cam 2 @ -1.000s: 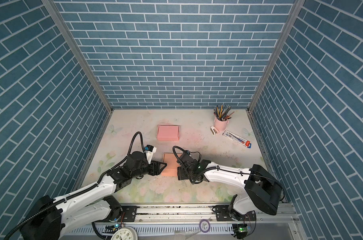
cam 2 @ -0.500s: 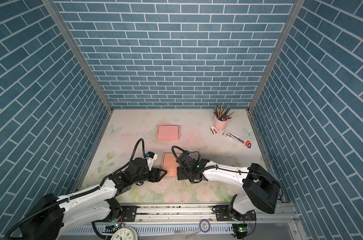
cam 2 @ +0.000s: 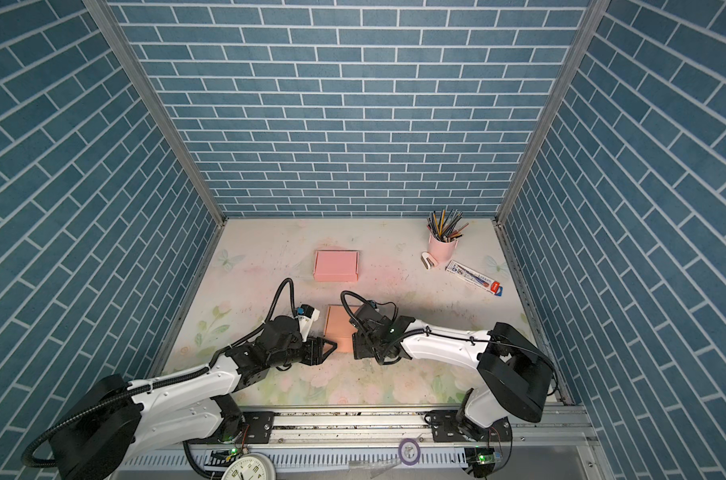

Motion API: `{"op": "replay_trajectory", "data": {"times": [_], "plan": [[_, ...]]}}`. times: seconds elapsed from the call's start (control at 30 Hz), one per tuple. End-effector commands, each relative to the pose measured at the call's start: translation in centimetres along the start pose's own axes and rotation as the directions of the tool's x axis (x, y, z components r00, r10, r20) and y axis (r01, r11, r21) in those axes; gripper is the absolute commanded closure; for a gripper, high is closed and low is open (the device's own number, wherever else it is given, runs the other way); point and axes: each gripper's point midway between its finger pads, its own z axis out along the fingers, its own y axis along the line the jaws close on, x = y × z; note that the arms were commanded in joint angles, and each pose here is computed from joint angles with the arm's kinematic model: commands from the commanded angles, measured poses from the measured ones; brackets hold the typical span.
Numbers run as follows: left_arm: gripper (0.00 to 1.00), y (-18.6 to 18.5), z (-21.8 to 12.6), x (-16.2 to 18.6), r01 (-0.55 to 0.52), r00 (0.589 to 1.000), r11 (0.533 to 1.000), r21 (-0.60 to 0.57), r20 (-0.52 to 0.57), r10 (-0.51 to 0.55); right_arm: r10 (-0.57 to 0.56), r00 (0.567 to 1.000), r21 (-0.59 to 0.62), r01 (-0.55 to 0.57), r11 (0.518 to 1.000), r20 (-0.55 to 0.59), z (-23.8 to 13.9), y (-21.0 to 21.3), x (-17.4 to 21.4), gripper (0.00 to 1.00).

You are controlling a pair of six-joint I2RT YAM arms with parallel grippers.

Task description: Fold the paper box

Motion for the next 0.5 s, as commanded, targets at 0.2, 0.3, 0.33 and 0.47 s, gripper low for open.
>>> {"op": "replay_trajectory", "data": {"times": [0.2, 0.3, 0.33, 0.47], "plan": [[0.4, 1.17, 0.9, 0.8, -0.012, 1.0, 0.999, -0.03, -0.009, 0.012, 0.003, 1.0, 0.009, -0.003, 1.0, 0.009, -0.15, 0.11, -0.64, 0.35], [0.4, 1.18, 0.92, 0.8, -0.014, 1.0, 0.999, -0.029, -0.008, 0.014, 0.004, 1.0, 0.011, -0.004, 1.0, 0.007, -0.2, 0.02, -0.56, 0.35], [0.4, 1.05, 0.86, 0.77, -0.016, 1.0, 1.0, -0.026, -0.008, 0.015, 0.004, 1.0, 0.011, -0.004, 1.0, 0.011, -0.31, 0.03, -0.62, 0.35], [0.41, 0.88, 0.05, 0.64, -0.021, 1.0, 0.999, -0.029, 0.001, 0.021, 0.004, 1.0, 0.01, -0.004, 1.0, 0.017, -1.05, -0.03, -0.67, 0.35]]}}
